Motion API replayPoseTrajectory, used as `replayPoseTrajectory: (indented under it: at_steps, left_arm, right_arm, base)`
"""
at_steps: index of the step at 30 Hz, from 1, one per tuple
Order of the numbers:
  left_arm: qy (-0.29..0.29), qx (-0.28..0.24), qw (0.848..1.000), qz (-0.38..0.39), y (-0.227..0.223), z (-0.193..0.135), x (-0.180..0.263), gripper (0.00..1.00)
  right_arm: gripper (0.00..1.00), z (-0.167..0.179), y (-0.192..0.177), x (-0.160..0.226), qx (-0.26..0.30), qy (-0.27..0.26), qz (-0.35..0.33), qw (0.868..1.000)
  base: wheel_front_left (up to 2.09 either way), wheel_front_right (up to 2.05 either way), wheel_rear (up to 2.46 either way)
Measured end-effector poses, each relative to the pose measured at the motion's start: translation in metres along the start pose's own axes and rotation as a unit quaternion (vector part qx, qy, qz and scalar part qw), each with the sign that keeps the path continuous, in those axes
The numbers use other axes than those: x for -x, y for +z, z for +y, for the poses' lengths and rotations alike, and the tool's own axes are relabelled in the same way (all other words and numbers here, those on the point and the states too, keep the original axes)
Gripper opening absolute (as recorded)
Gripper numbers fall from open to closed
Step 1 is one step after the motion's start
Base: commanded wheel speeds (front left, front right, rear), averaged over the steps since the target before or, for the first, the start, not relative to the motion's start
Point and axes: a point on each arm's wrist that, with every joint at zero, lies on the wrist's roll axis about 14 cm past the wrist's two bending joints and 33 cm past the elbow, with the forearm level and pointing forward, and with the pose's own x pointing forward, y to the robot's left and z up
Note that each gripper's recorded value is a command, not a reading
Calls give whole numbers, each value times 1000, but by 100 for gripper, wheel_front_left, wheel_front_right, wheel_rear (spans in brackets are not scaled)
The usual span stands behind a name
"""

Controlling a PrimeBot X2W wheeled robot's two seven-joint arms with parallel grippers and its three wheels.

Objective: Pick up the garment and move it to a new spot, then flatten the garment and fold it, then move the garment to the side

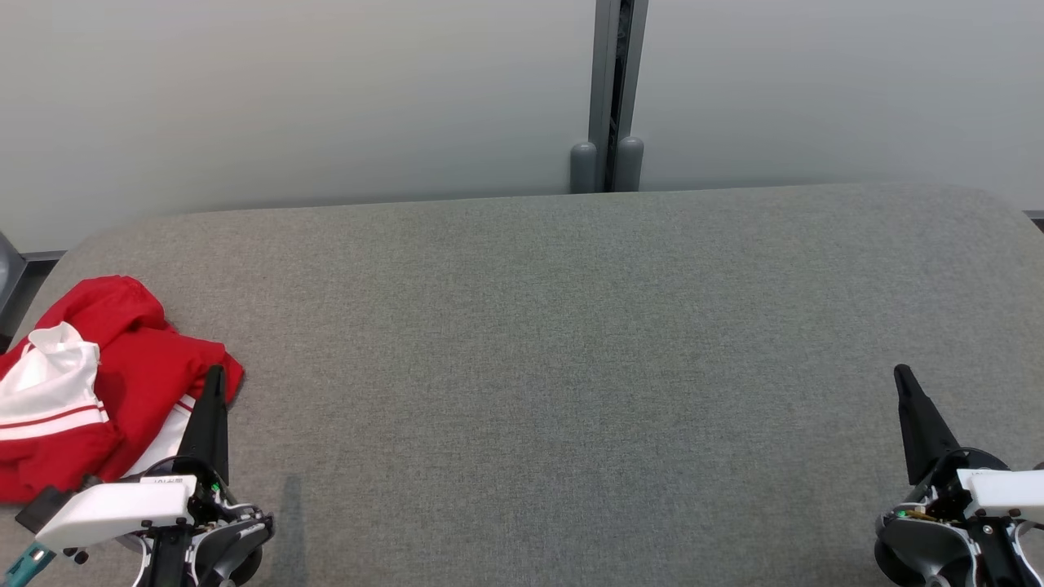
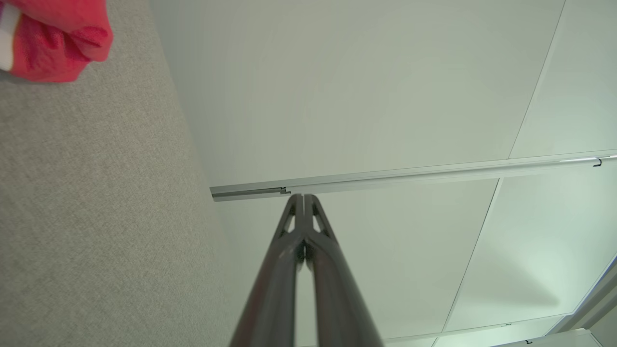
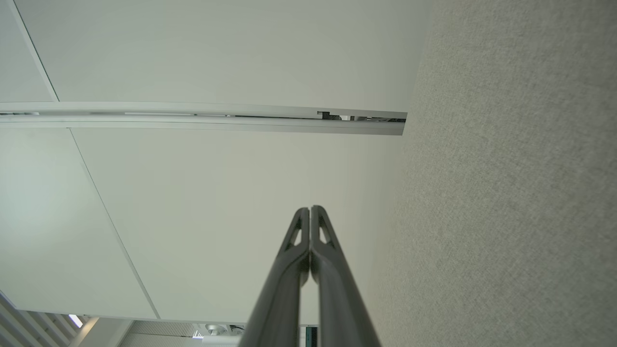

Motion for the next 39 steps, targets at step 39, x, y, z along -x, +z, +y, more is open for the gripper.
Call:
replayPoseTrajectory:
  at_steps: [39]
  left_arm:
    - [0,0,1000,0,0,0,0,0]
  right_arm:
    - [0,0,0,0,0,0,0,1000]
  base:
    - [0,0,0]
